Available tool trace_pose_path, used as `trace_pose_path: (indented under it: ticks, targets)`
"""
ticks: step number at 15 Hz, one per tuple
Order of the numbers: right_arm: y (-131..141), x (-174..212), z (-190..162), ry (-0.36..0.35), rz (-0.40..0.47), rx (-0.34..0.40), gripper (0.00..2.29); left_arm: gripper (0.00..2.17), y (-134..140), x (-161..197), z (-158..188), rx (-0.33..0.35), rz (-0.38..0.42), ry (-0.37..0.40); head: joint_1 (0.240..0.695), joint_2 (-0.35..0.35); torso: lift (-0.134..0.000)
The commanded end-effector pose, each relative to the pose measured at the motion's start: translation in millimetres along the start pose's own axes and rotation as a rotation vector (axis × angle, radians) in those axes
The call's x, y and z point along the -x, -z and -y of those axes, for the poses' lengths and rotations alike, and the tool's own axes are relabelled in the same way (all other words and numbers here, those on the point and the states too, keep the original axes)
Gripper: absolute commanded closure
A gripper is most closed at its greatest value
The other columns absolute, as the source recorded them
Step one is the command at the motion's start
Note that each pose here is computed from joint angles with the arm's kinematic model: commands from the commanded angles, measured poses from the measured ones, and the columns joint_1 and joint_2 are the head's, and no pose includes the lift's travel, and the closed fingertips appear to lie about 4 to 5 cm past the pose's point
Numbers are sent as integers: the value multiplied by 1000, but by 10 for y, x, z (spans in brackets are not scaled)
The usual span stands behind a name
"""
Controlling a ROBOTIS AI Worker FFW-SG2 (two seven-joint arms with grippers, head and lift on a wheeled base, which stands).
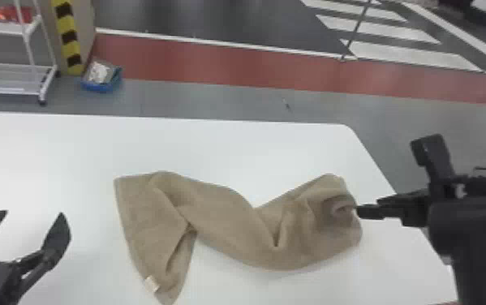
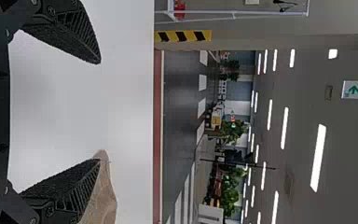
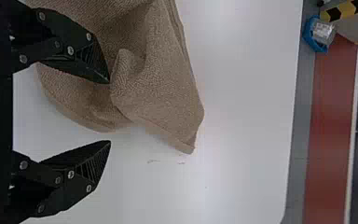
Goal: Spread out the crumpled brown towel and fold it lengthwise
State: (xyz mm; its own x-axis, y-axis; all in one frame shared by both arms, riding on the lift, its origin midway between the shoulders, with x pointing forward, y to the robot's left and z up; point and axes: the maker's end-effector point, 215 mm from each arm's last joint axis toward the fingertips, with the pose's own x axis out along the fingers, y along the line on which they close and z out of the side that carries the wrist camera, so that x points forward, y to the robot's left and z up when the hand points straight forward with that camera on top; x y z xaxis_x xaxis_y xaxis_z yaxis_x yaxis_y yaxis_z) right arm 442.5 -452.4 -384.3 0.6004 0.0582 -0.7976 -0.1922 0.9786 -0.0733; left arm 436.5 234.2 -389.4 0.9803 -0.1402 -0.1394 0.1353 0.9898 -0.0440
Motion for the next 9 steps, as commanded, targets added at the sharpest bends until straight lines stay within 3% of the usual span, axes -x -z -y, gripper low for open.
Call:
trace_pose_path:
  ticks: [1,5,9]
  targets:
    - [5,137,149,78,-5,196,124,140,3,-19,-3,1,-1,0,695,-271,-124]
    - [315,-135,156,63,-92,229,225,140,-15,-43,29,-2,1,6,695,-299,-124]
    - [368,-367,121,64,-120,297,289,140,-1,-28,21,-3,-4,5,695,-305,-124]
